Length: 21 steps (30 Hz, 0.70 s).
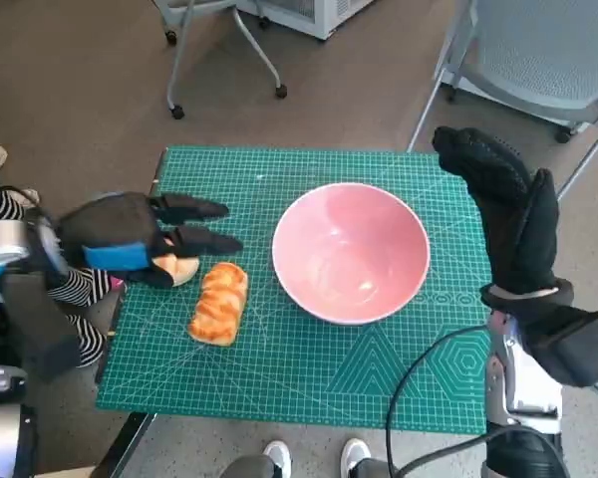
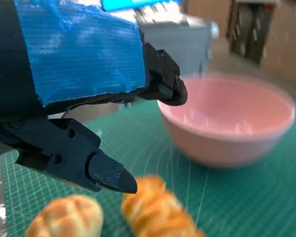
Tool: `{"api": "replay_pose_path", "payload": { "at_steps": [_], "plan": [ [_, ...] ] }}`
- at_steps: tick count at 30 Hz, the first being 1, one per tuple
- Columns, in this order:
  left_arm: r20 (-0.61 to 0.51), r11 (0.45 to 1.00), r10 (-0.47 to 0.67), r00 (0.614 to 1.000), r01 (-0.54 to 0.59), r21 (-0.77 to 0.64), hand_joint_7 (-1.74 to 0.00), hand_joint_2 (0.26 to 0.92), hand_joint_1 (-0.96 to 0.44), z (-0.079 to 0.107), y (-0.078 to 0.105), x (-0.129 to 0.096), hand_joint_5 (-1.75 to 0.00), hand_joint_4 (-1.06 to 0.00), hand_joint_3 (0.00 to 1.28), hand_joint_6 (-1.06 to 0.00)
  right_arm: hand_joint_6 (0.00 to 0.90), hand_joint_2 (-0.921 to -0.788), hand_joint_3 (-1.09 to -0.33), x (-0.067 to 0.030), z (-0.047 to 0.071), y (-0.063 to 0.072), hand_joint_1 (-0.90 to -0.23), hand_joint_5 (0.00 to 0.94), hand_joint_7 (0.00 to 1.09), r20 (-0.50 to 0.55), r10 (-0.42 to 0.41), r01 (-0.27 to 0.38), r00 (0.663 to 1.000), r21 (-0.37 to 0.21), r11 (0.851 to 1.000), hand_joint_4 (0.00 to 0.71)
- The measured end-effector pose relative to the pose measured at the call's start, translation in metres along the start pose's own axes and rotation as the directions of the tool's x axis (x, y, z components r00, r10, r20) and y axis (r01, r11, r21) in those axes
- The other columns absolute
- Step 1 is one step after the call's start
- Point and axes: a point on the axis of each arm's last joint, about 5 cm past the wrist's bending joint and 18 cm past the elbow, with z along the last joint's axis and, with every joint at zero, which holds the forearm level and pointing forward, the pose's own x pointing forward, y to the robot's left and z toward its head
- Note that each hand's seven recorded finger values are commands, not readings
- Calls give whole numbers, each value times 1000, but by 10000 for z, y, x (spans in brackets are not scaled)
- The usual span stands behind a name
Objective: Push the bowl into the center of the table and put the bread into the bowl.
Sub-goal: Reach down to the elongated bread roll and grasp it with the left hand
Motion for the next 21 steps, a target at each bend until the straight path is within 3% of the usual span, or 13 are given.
{"api": "replay_pose_path", "payload": {
  "at_steps": [12, 21],
  "plan": [
    [42, 990, -81, 996, 76, 118, -77, 749, -155, 35, -50, 167, -7, -355, 0, -474, 112, -921, -676, 0, -1, -13, -729, 6, 548, -2, -4, 4, 1000, -2, 1000, 237],
    [39, 969, -140, 989, 129, 211, -71, 747, -194, 33, -208, 316, -23, -413, 2, -512, 115, -921, -670, -4, 4, -32, -734, 10, 547, -1, -11, 11, 1000, -6, 1000, 247]
  ]
}}
